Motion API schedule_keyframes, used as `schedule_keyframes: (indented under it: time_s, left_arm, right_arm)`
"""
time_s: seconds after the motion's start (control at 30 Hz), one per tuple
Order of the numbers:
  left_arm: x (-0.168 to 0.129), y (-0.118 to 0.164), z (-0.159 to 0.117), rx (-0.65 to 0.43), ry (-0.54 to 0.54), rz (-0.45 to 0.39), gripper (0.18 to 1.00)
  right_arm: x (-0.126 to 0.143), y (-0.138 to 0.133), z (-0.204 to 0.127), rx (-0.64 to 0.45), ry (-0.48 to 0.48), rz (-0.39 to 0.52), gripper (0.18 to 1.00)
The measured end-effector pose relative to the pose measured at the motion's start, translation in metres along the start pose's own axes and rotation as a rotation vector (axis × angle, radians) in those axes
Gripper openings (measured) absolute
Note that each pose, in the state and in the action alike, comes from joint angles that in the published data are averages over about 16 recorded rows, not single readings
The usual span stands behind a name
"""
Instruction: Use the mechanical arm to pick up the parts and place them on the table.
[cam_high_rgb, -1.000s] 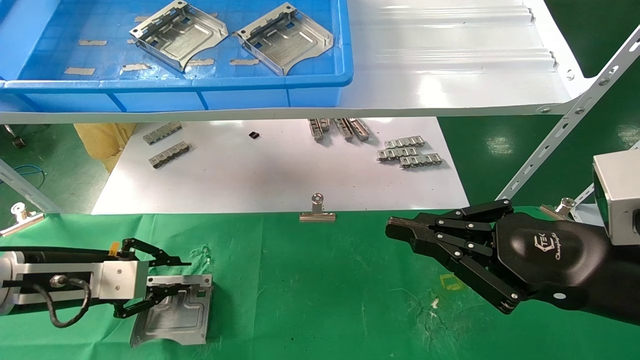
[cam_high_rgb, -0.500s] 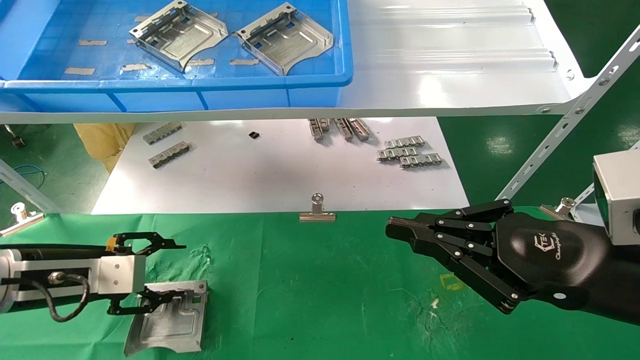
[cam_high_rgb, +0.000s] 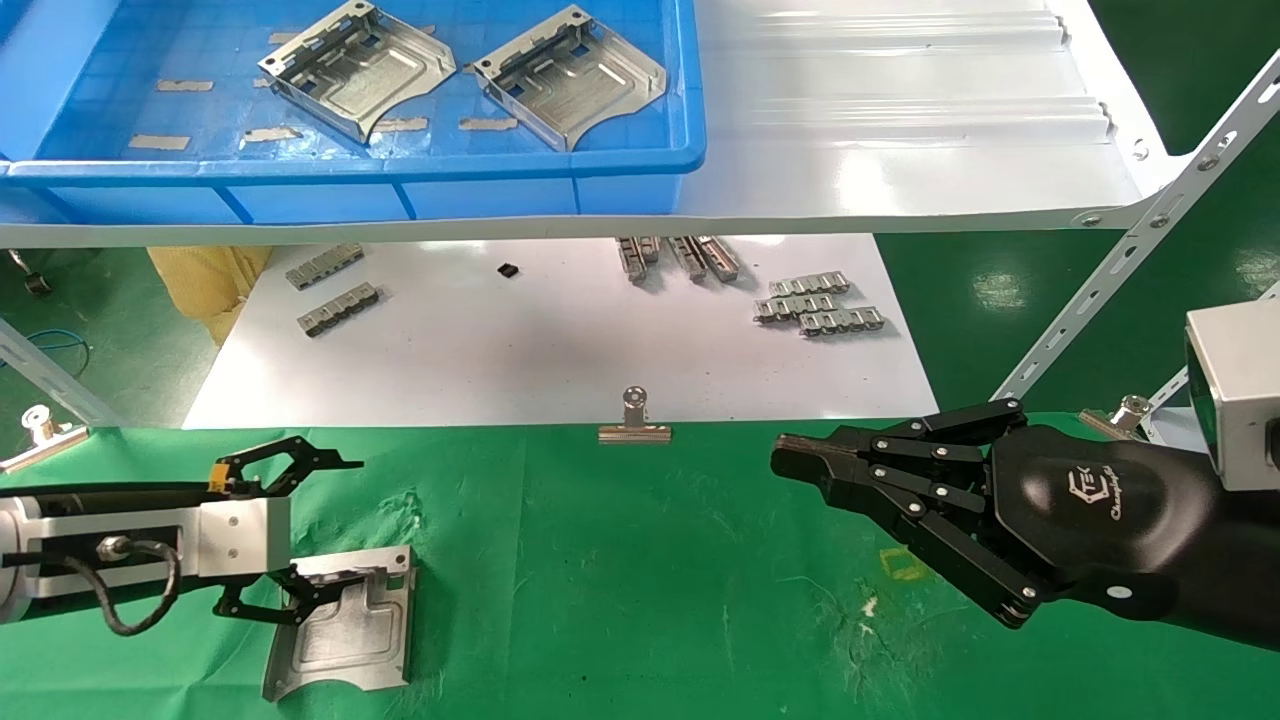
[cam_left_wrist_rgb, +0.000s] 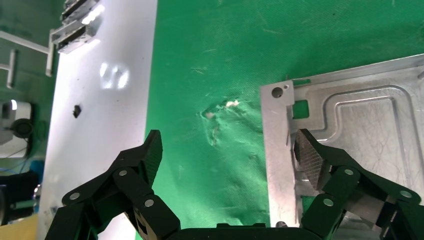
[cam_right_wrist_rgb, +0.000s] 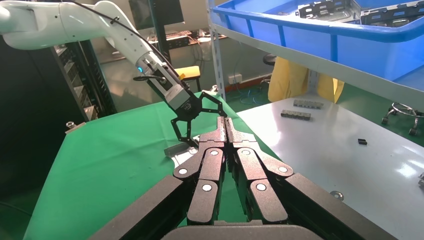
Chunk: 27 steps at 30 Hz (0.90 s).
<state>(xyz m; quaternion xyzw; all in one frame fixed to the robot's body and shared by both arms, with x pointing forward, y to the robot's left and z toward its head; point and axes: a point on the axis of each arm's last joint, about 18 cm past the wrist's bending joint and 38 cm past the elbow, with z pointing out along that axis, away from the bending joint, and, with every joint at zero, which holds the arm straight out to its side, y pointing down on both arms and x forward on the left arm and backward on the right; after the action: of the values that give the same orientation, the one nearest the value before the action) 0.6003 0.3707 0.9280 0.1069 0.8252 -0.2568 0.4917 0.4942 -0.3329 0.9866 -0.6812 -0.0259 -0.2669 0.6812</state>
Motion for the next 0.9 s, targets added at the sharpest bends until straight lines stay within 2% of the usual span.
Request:
schedule_keyframes:
  time_s: [0.33, 0.9]
  left_arm:
    - [-0.004, -0.013, -0.007, 0.058, -0.017, -0.005, 0.988]
    - [-0.001, -0.055, -0.027, 0.28, 0.027, -0.15, 1.001]
  right_arm:
    - [0.0, 0.0, 0.0, 0.0, 0.0, 0.0, 0.191]
    - [0.0, 0.0, 0.0, 0.0, 0.0, 0.0, 0.191]
